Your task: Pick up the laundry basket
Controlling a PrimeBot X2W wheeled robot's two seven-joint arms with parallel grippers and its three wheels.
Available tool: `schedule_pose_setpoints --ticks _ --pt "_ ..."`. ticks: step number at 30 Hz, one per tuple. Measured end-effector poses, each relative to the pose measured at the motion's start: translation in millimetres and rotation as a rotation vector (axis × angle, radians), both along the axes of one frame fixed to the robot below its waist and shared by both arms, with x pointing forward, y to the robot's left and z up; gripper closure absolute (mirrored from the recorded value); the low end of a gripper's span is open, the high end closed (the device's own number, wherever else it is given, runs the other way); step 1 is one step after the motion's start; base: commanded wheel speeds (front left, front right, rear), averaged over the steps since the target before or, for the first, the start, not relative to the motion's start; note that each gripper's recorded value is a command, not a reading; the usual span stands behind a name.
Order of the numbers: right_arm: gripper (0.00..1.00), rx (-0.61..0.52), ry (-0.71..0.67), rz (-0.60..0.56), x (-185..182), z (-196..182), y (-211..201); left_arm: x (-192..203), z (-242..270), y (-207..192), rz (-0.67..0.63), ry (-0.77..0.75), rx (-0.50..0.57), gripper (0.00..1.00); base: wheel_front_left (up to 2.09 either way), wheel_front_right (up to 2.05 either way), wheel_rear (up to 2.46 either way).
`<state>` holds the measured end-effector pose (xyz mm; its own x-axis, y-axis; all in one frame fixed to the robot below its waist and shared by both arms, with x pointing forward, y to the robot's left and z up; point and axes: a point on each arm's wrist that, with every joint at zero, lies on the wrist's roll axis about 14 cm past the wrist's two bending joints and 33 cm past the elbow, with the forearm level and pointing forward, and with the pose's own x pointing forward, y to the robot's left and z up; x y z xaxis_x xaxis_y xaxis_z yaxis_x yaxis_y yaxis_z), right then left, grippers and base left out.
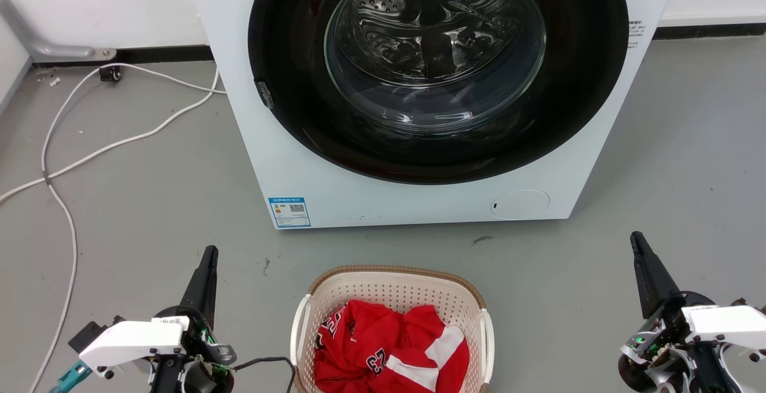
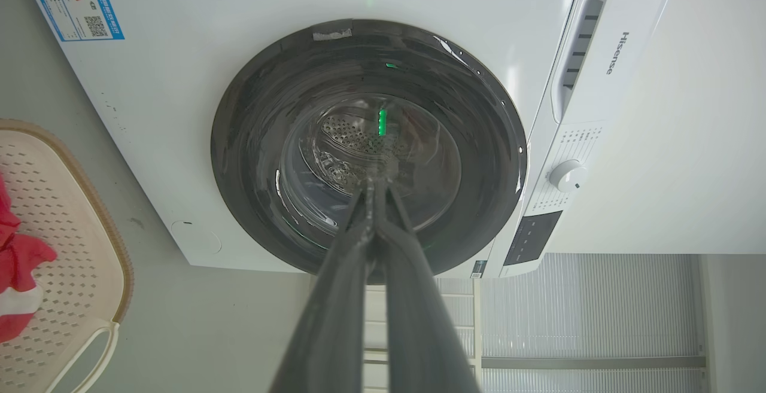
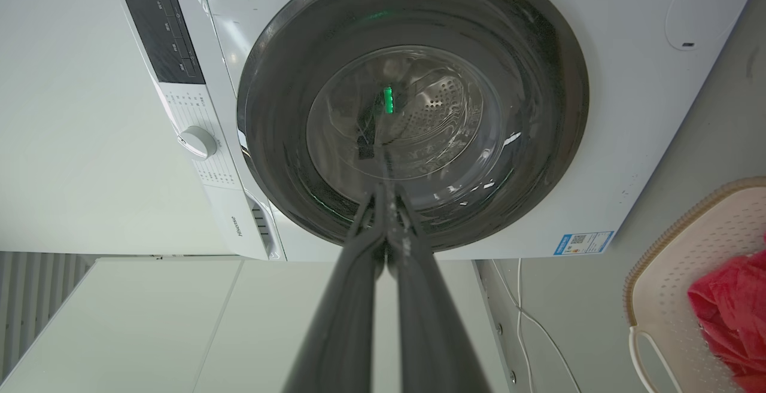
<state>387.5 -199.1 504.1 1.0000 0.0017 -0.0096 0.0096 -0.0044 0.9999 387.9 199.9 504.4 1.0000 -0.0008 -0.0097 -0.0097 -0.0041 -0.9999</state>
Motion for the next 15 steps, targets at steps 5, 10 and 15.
schedule_pose_setpoints --ticks 5,10,15 --pt "1.0 0.0 0.0 0.0 0 0 0 0 0 0 0.0 0.0 0.0 1.0 0.0 0.0 0.0" --pt "0.0 0.002 0.016 0.0 -2 -5 0 -2 -6 0 0.0 0.017 -0.002 0.0 0.0 0.0 0.0" --pt "0.0 0.001 0.08 -0.01 -13 -27 0 -12 -24 -1 0.01 0.072 -0.005 0.0 0.0 0.0 0.0"
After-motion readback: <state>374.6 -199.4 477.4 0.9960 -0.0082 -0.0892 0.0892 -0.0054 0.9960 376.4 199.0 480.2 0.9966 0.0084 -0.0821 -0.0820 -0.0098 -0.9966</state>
